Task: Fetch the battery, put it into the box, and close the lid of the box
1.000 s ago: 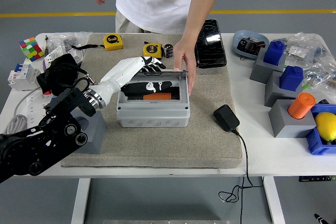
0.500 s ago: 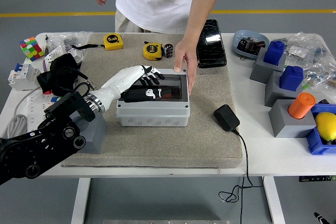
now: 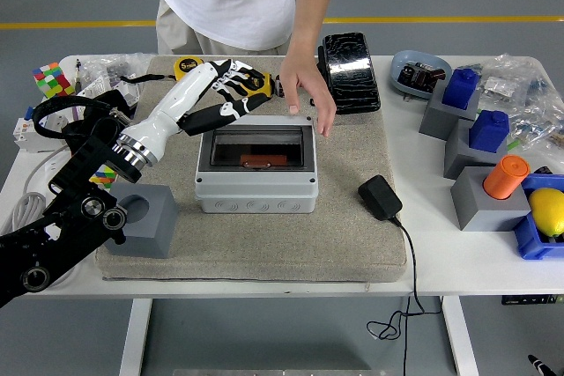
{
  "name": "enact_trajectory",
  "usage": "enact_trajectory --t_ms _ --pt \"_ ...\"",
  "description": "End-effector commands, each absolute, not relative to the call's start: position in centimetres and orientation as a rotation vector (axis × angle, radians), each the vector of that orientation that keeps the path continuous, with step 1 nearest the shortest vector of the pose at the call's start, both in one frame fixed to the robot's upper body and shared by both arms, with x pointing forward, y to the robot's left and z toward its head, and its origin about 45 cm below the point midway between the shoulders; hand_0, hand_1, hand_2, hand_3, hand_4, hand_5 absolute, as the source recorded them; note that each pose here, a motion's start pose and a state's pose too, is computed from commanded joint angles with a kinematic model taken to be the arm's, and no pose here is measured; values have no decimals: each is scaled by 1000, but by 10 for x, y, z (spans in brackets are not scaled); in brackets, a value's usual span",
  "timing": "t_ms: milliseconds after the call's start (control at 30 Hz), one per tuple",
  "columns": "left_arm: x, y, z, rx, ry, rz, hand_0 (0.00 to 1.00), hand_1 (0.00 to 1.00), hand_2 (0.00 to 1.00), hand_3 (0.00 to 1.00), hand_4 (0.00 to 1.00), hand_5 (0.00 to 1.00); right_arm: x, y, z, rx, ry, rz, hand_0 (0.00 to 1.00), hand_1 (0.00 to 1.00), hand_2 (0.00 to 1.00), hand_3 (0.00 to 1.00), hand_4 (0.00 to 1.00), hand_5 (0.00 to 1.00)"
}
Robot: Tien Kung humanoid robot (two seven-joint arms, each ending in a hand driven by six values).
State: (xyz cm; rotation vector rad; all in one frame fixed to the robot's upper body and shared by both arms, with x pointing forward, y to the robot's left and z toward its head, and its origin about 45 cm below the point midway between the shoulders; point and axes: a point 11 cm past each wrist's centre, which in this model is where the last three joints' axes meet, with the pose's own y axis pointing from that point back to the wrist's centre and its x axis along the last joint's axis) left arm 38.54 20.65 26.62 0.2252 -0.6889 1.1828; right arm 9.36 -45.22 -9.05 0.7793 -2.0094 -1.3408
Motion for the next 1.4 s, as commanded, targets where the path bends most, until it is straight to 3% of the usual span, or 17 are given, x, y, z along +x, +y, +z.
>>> enact_trajectory --t_ms 633,933,1400 --pt "374 303 262 80 -495 1539 463 637 645 695 998 905 102 -461 -85 775 -2028 -1327 662 668 672 553 966 447" --pt "368 333 258 67 -454 1612 467 634 642 691 998 892 102 -460 -85 770 -2034 -1334 662 668 673 554 966 452" --pt "366 341 264 35 -477 1637 479 627 638 686 998 873 106 -464 -82 778 -2020 -1321 663 671 674 554 966 453"
